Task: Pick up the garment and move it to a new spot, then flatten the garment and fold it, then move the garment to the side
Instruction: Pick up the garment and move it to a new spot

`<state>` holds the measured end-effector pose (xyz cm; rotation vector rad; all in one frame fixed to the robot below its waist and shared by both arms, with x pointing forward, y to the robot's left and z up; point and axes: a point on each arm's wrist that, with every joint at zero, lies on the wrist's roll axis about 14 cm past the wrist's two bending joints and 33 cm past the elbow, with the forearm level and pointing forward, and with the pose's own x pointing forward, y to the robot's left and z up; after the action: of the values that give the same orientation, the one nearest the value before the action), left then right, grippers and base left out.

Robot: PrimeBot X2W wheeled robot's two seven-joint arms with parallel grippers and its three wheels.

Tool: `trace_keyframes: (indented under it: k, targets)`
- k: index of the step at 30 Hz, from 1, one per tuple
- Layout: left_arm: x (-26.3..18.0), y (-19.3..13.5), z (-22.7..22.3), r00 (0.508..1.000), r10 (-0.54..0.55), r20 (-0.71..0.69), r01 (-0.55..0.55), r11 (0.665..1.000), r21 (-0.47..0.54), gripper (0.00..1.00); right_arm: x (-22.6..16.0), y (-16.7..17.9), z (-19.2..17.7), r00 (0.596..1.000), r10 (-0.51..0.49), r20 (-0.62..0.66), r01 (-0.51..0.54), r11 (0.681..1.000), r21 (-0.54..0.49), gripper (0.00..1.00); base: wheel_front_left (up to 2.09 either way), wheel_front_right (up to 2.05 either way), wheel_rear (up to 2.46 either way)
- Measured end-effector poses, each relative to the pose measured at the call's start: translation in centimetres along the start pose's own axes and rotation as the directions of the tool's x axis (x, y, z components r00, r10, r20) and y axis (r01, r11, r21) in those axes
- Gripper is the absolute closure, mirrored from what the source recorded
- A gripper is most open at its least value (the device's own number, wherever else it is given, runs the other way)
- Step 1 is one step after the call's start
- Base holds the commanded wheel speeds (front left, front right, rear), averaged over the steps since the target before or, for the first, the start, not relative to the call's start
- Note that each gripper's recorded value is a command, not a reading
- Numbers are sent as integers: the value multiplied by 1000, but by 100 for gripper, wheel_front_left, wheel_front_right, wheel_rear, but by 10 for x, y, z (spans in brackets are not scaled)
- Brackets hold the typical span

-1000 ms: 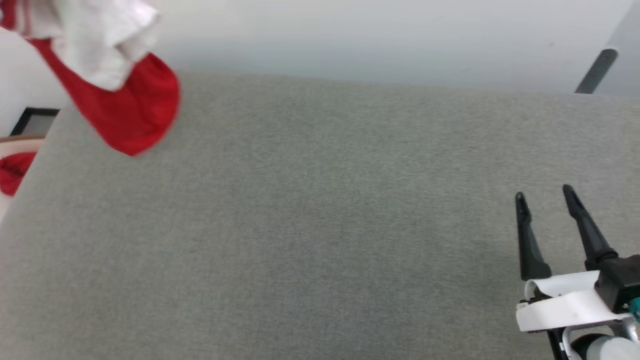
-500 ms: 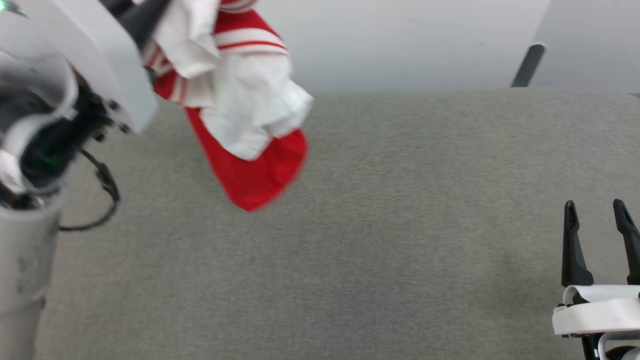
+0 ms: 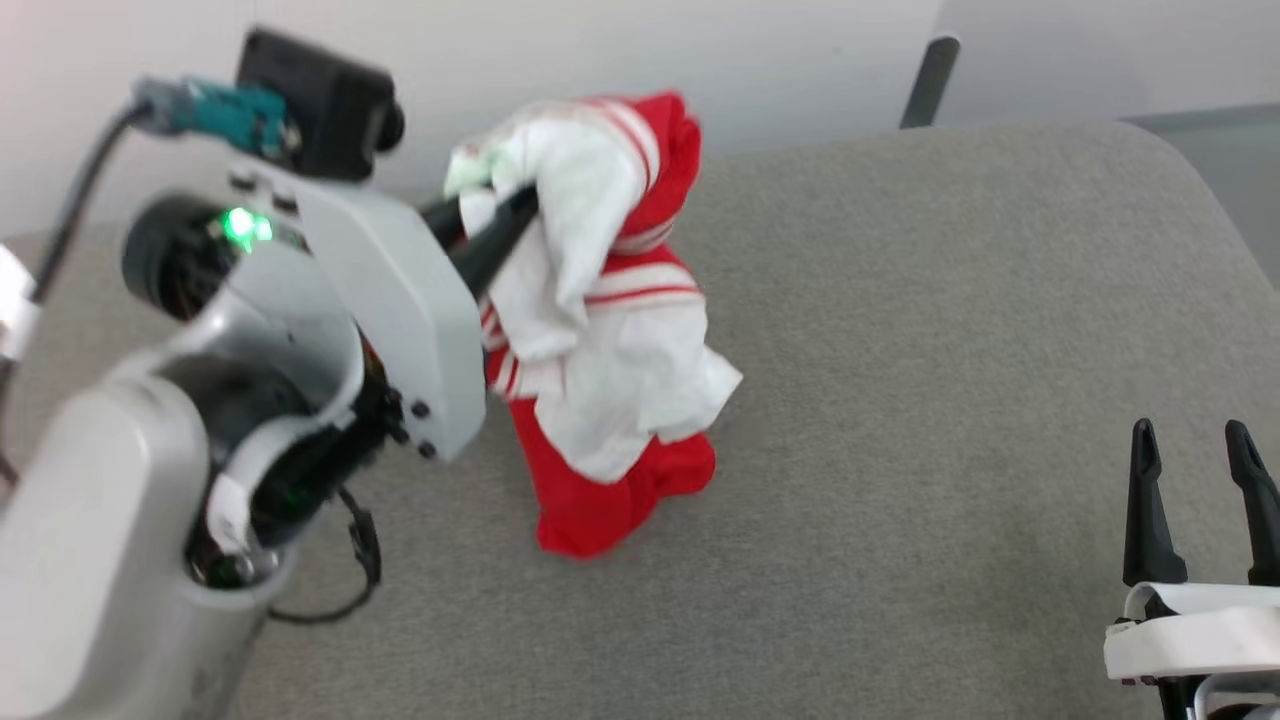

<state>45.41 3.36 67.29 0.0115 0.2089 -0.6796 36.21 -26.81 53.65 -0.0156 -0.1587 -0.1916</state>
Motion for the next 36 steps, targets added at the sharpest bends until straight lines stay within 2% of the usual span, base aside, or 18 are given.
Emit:
trace_keyframes:
  k: [4,10,18,24,25,27,29,30,31,32,36]
  targets:
    - [15,-4,-53,991,-41,-128,30,996,-82,100,-3,-8,-9,999,-27,-24,27,1000,8,0,0,0,0]
    - [29,0,-122,957,-65,-281,14,983,-181,100,-5,-15,-20,997,-51,-56,52,999,15,0,0,0,0]
    - [36,16,-183,905,-64,-421,-58,961,-271,100,-4,-14,-29,995,-52,-81,54,998,23,0,0,0,0]
    - [33,27,-213,878,-58,-475,-105,945,-311,100,-1,-10,-29,996,-40,-78,42,999,28,0,0,0,0]
    - [33,28,-217,877,-61,-476,-114,937,-329,95,0,-9,-29,996,-37,-78,39,999,29,0,0,0,0]
    - [32,31,-223,876,-60,-479,-121,934,-337,64,1,-7,-29,997,-32,-77,34,999,31,0,0,0,0]
    - [30,33,-229,871,-57,-488,-138,925,-353,50,2,-5,-29,997,-26,-75,29,999,34,0,0,0,0]
    - [29,33,-231,869,-60,-492,-137,925,-354,23,2,-4,-28,997,-22,-73,25,999,34,0,0,0,0]
    - [28,34,-232,868,-57,-494,-139,926,-351,4,3,-2,-27,997,-18,-70,21,999,35,0,0,0,0]
    - [27,35,-231,869,-54,-492,-139,927,-347,0,3,-1,-26,998,-14,-66,16,999,33,0,0,0,0]
    - [25,38,-219,883,-40,-467,-130,936,-327,0,3,4,-19,999,4,-46,-2,1000,28,0,0,0,0]
